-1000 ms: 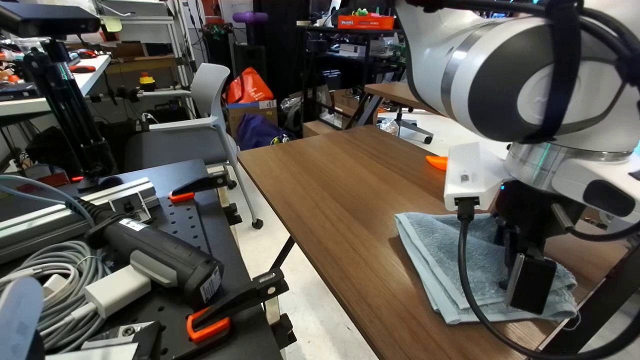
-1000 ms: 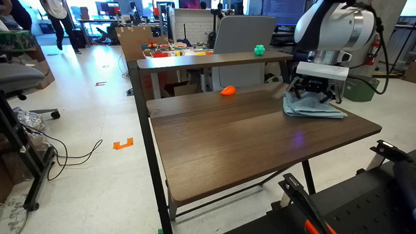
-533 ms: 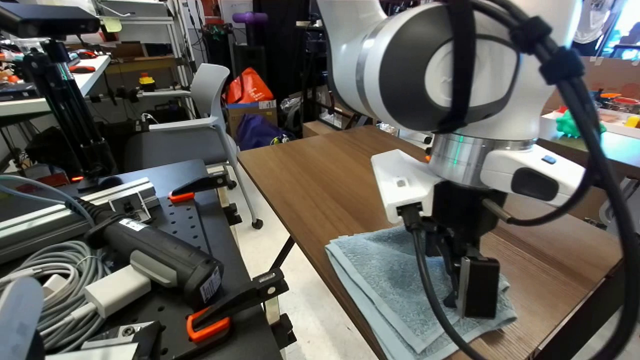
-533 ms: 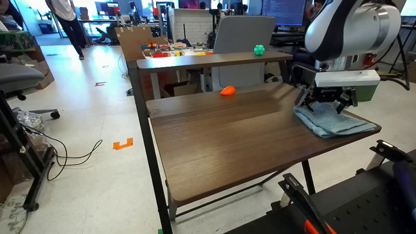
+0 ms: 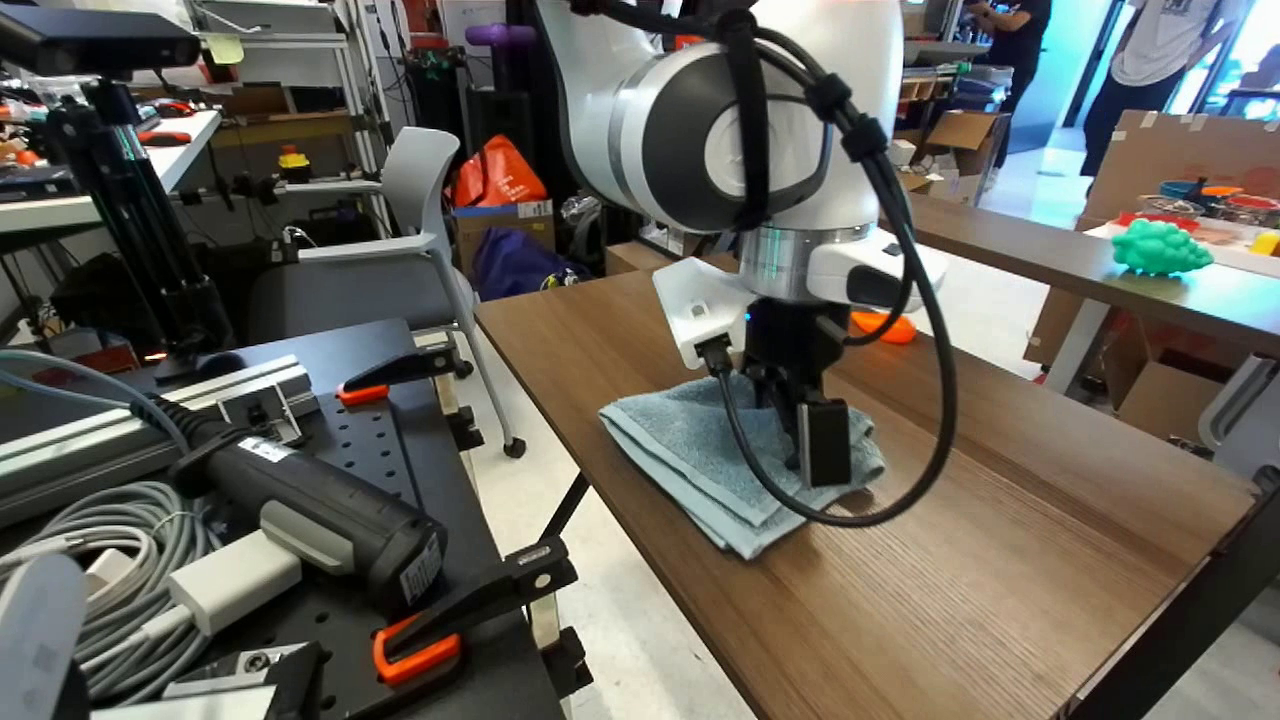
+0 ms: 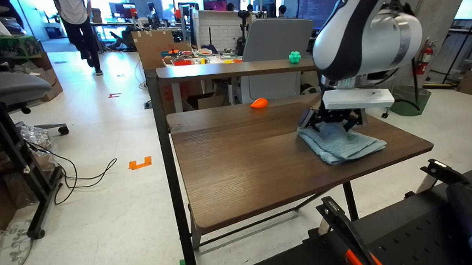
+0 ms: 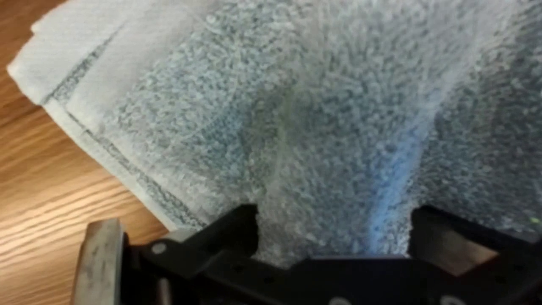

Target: Use the towel to wipe the tabletop

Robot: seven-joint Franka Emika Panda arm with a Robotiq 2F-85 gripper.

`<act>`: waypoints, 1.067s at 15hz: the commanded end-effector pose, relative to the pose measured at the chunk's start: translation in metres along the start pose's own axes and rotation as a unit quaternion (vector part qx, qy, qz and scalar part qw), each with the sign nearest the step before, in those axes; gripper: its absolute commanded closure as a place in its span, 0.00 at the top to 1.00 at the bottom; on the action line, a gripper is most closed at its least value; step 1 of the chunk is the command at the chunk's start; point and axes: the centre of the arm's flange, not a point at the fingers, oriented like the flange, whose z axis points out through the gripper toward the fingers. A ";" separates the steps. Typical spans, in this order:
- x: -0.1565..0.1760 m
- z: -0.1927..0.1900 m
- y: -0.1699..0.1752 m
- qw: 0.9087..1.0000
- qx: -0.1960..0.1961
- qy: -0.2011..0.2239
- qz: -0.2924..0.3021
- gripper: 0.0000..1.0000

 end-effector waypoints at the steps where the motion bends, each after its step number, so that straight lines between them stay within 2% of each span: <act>1: -0.029 0.023 -0.061 0.999 0.034 -0.006 -0.034 1.00; 4: -0.002 0.018 -0.073 0.999 0.045 -0.002 -0.002 1.00; 6: 0.033 0.011 -0.047 0.997 0.057 -0.007 0.058 1.00; 8: 0.062 0.007 -0.013 0.991 0.072 -0.011 0.115 1.00; 11: 0.106 0.007 0.056 0.976 0.088 -0.008 0.201 1.00; 13: 0.128 0.005 0.097 0.961 0.100 0.000 0.258 1.00; 15: 0.142 0.003 0.122 0.945 0.113 0.004 0.308 1.00; 16: 0.142 0.004 0.126 0.942 0.114 0.001 0.317 1.00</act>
